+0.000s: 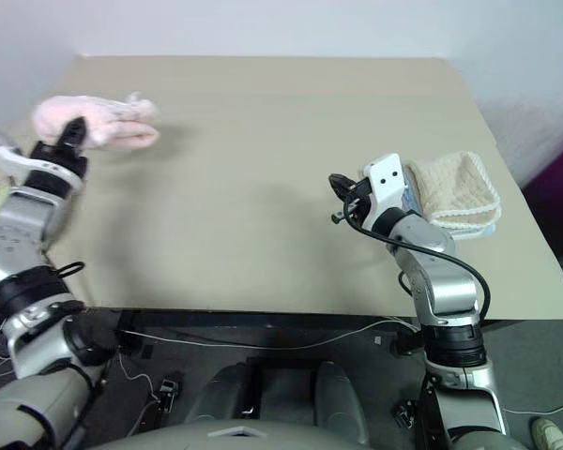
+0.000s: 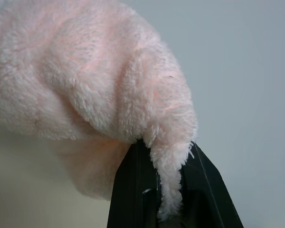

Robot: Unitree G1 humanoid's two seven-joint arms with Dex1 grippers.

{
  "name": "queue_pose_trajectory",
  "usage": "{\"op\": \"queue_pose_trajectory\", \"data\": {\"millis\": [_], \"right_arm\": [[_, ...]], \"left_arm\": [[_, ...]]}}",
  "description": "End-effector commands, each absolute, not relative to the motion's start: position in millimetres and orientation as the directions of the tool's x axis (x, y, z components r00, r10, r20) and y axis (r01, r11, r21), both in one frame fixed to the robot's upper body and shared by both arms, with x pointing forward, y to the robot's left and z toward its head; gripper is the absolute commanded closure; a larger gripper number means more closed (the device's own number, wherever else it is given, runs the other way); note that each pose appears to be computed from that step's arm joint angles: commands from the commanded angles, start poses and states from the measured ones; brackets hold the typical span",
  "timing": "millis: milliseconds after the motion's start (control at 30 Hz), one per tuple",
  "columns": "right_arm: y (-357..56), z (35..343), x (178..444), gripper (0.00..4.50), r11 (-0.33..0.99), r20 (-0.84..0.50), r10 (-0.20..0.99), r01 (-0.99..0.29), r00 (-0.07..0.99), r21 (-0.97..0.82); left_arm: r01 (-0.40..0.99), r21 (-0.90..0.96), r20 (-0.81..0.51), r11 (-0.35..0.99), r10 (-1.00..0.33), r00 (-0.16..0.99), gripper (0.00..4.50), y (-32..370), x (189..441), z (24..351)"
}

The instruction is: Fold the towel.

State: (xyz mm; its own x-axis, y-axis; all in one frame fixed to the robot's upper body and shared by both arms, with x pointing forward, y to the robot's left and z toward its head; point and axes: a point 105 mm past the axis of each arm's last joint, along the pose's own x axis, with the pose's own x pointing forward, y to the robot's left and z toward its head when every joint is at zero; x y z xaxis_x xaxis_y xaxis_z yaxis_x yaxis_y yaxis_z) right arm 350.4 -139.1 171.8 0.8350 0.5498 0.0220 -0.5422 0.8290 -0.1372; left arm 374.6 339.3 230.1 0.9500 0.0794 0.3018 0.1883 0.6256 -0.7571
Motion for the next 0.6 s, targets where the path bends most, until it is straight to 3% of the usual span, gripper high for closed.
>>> {"op": "queue_pose_trajectory", "data": {"millis": [33,233,467,600], "right_arm": [[-135.8,185.7,350.4,4.5,0.821,0.074,0.564,-0.548,0.823,-0.161],[-136.6,181.3,349.3,4.5,0.819,0.064,0.565,-0.55,0.822,-0.162],[-137.2,179.1,348.9,4.5,0.821,0.062,0.562,-0.548,0.825,-0.159],[-137.8,176.6,348.7,4.5,0.82,0.054,0.563,-0.549,0.825,-0.161]], "left_arm": [[0.182,-0.734,0.386,0.654,0.181,0.904,4.49,378.3,356.6,251.2],[0.076,-0.745,0.326,0.663,0.263,0.908,4.49,414.2,340.1,230.3],[-0.074,-0.723,0.121,0.687,0.231,0.965,4.49,409.4,341.1,174.6],[-0.096,-0.722,0.084,0.685,0.225,0.971,4.49,407.8,342.0,167.2]]}}
